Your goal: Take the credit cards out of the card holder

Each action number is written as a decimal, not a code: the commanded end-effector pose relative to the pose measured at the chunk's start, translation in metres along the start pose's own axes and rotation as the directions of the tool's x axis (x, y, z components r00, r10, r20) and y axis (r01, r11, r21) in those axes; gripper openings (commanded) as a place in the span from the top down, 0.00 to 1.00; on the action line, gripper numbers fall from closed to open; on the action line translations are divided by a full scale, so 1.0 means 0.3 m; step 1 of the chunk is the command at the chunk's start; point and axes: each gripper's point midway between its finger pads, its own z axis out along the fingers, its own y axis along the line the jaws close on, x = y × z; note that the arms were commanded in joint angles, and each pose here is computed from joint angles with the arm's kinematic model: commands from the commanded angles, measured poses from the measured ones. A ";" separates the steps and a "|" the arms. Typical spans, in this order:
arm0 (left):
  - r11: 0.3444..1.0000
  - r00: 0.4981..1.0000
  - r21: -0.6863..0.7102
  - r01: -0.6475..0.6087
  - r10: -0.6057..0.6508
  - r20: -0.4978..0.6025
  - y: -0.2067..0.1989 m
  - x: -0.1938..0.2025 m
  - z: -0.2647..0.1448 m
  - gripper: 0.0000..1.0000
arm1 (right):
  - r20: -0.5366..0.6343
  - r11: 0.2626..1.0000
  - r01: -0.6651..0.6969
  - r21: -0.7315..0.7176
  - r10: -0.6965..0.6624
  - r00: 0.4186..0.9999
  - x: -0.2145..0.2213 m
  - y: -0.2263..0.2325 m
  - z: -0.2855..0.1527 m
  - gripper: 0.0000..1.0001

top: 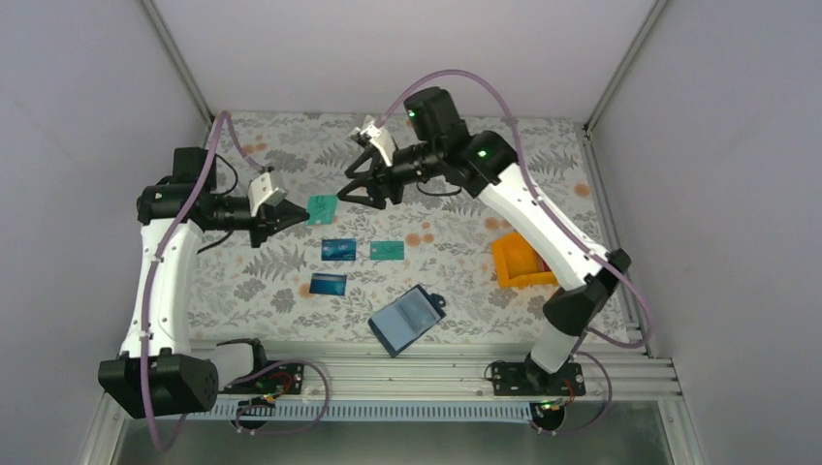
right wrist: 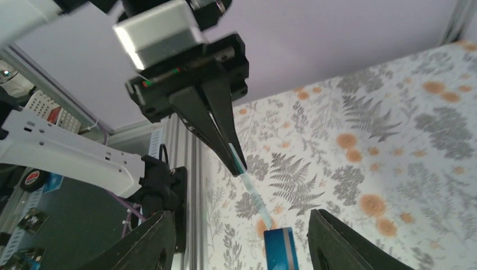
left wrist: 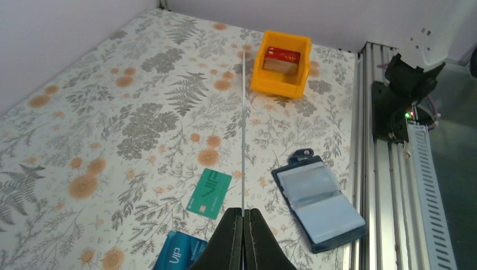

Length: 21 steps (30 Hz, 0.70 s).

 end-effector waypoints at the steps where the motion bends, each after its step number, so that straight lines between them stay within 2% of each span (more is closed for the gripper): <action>1: 0.997 0.997 0.039 -0.071 0.072 -0.029 -0.035 0.007 0.008 0.98 | -0.065 0.992 0.027 -0.125 -0.035 0.997 0.056 0.067 0.088 0.40; 3: 0.996 0.998 0.058 -0.061 0.063 -0.025 -0.044 0.007 0.023 0.97 | -0.083 0.986 0.053 -0.158 -0.066 0.994 0.073 0.107 0.127 0.39; 6: 0.995 0.997 0.070 -0.069 0.071 -0.024 -0.058 0.006 0.032 0.98 | -0.100 0.992 0.070 -0.107 -0.081 0.992 0.086 0.093 0.155 0.43; 13: 0.994 0.998 0.086 -0.061 0.060 0.008 -0.071 -0.002 0.039 0.98 | -0.150 0.997 0.028 -0.075 -0.039 0.988 0.141 0.058 0.181 0.94; 18: 0.994 0.998 0.089 -0.057 0.055 0.035 -0.071 -0.021 0.038 0.97 | -0.153 1.000 -0.003 0.015 0.006 0.988 0.155 0.012 0.152 0.96; 19: 0.997 0.999 0.079 -0.018 0.015 0.040 -0.057 -0.027 0.040 0.87 | -0.127 0.999 -0.024 0.043 0.030 0.991 0.139 -0.011 0.133 0.96; 20: 0.999 0.999 0.046 0.001 -0.003 0.046 -0.023 -0.036 0.044 0.57 | -0.082 0.995 -0.061 0.083 0.068 0.994 0.113 -0.054 0.112 0.96; 21: 0.999 0.998 0.008 0.036 -0.037 0.044 0.014 -0.035 0.047 0.33 | -0.029 0.985 -0.120 0.127 0.125 0.992 0.090 -0.108 0.080 0.96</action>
